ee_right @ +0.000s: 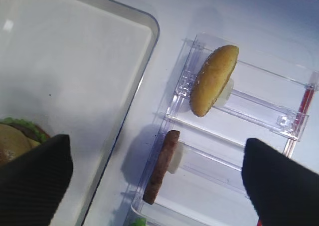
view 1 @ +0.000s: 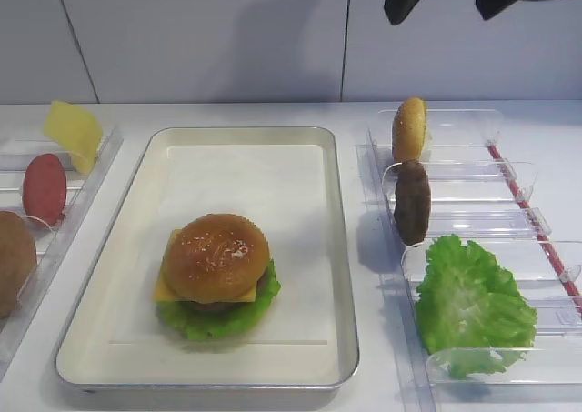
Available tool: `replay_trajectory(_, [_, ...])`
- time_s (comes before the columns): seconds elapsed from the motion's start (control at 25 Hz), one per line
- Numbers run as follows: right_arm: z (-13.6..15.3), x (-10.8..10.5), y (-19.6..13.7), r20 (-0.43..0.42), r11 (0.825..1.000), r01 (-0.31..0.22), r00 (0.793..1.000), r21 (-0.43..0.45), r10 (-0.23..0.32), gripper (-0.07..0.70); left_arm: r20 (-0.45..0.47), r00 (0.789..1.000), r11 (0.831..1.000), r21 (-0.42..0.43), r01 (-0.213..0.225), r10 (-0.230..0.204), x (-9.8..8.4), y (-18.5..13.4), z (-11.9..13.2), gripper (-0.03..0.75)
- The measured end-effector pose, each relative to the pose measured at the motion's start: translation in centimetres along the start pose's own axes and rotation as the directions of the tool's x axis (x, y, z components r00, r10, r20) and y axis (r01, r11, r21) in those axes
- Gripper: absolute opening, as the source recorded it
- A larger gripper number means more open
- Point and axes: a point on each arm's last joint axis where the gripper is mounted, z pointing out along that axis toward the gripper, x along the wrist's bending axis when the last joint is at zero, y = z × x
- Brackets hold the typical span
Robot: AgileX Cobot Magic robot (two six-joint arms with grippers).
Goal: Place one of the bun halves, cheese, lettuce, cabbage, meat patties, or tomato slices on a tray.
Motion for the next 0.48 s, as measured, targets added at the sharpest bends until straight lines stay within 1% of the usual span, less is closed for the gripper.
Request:
replay_trajectory(0.08, [-1.8, 0.3, -0.5, 0.001, 0.999, -0.007, 1.0, -0.035, 0.007, 0.682, 0.0, 1.0, 1.0, 0.0, 0.0, 0.0, 0.0, 0.0, 0.0, 0.633])
replay_trajectory(0.2, [-3.7, 0.7, -2.7, 0.007, 0.999, -0.009, 1.0, -0.045, 0.009, 0.682, 0.0, 1.0, 1.0, 0.0, 0.0, 0.0, 0.0, 0.0, 0.0, 0.633])
replay_trajectory(0.28, [-4.1, 0.5, -4.7, 0.036, 1.0, -0.004, 0.999, -0.02, 0.005, 0.673, 0.0, 1.0, 1.0, 0.0, 0.0, 0.0, 0.0, 0.0, 0.0, 0.633])
replay_trajectory(0.4, [-4.8, 0.1, -7.6, 0.089, 1.0, 0.009, 0.996, 0.008, -0.009, 0.624, 0.0, 1.0, 1.0, 0.0, 0.0, 0.0, 0.0, 0.0, 0.0, 0.633])
replay_trajectory(0.48, [-5.6, 0.2, -9.6, 0.102, 1.0, 0.014, 0.995, 0.007, -0.014, 0.576, 0.0, 1.0, 1.0, 0.0, 0.0, 0.0, 0.0, 0.0, 0.0, 0.633])
